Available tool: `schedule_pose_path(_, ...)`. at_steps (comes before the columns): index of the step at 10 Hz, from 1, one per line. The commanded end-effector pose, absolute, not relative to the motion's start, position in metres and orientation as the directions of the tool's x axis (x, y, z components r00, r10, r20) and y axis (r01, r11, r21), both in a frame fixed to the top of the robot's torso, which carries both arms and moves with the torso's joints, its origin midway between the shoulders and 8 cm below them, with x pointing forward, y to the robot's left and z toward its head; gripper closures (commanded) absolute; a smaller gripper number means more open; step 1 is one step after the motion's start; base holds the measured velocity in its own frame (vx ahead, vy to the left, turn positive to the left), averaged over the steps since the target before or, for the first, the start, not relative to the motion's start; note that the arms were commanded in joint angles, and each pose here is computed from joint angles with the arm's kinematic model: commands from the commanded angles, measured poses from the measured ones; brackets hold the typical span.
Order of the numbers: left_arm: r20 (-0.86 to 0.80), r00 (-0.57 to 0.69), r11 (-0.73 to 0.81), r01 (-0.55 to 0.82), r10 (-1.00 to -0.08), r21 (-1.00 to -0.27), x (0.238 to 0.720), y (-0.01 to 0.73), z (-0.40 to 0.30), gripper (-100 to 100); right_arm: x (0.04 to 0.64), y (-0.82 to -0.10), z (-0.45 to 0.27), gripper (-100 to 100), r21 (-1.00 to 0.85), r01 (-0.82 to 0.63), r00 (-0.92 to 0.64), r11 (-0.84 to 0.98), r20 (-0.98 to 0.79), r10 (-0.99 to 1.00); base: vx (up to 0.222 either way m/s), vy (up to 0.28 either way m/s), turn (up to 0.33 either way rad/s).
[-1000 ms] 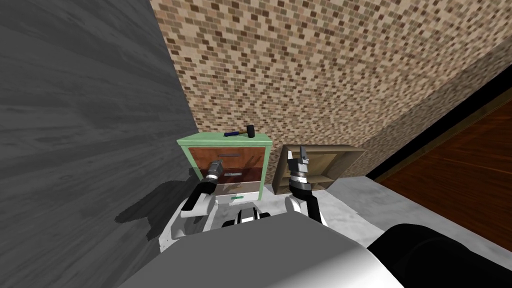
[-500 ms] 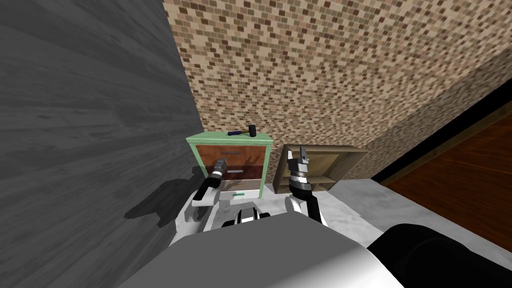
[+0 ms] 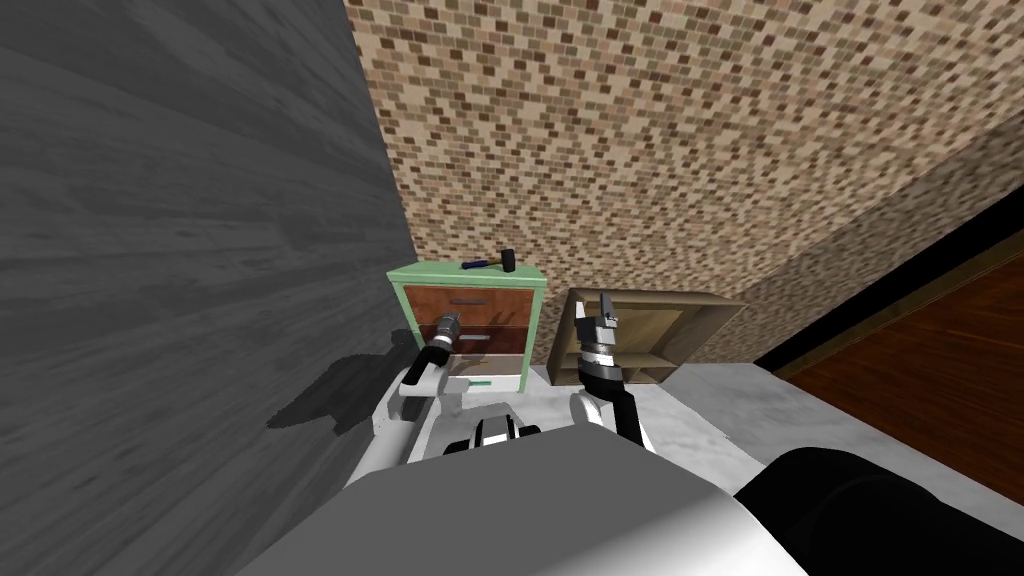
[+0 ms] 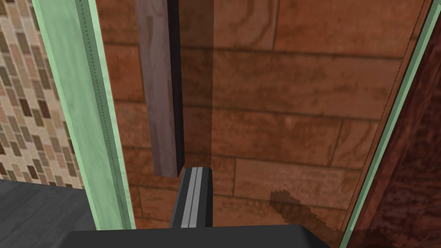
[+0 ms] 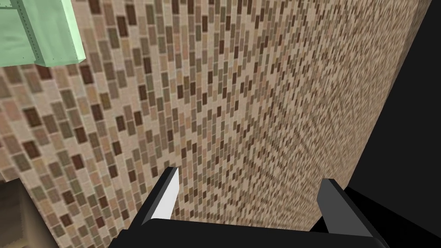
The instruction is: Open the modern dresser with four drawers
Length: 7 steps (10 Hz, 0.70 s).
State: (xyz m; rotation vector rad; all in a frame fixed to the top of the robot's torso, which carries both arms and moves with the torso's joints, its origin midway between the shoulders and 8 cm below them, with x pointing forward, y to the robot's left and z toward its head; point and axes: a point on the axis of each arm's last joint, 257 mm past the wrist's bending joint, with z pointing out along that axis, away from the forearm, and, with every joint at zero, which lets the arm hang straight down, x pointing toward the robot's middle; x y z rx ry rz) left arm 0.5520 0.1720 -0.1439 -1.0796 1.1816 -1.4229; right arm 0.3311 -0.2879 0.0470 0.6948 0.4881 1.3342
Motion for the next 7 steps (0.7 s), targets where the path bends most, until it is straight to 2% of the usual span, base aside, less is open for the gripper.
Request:
schedule_pose_path(1, 0.061, -0.174, -0.087, 0.142, -0.983, -0.986, 0.567, 0.161, -0.142, 100, 0.331, -0.288, 0.047, 0, 0.702, -0.707, 0.184, 0.086, 0.066, 0.981, -0.111, 0.004, 0.258)
schedule_pose_path(3, 0.052, -0.188, -0.078, 0.134, -0.981, -0.988, 0.583, 0.152, -0.142, 100, 0.331, -0.288, 0.047, 0, 0.702, -0.707, 0.184, 0.086, 0.066, 0.981, -0.101, -0.008, 0.048)
schedule_pose_path(5, 0.050, -0.185, -0.070, 0.102, -0.981, -0.992, 0.588, 0.152, -0.158, 100, 0.331, -0.288, 0.047, 0, 0.702, -0.707, 0.184, 0.086, 0.066, 0.981, -0.004, -0.001, -0.012)
schedule_pose_path(7, 0.056, -0.215, -0.087, 0.141, -0.975, -0.986, 0.600, 0.139, -0.140, 100, 0.331, -0.288, 0.047, 0, 0.702, -0.707, 0.184, 0.086, 0.066, 0.981, -0.114, 0.001, 0.193)
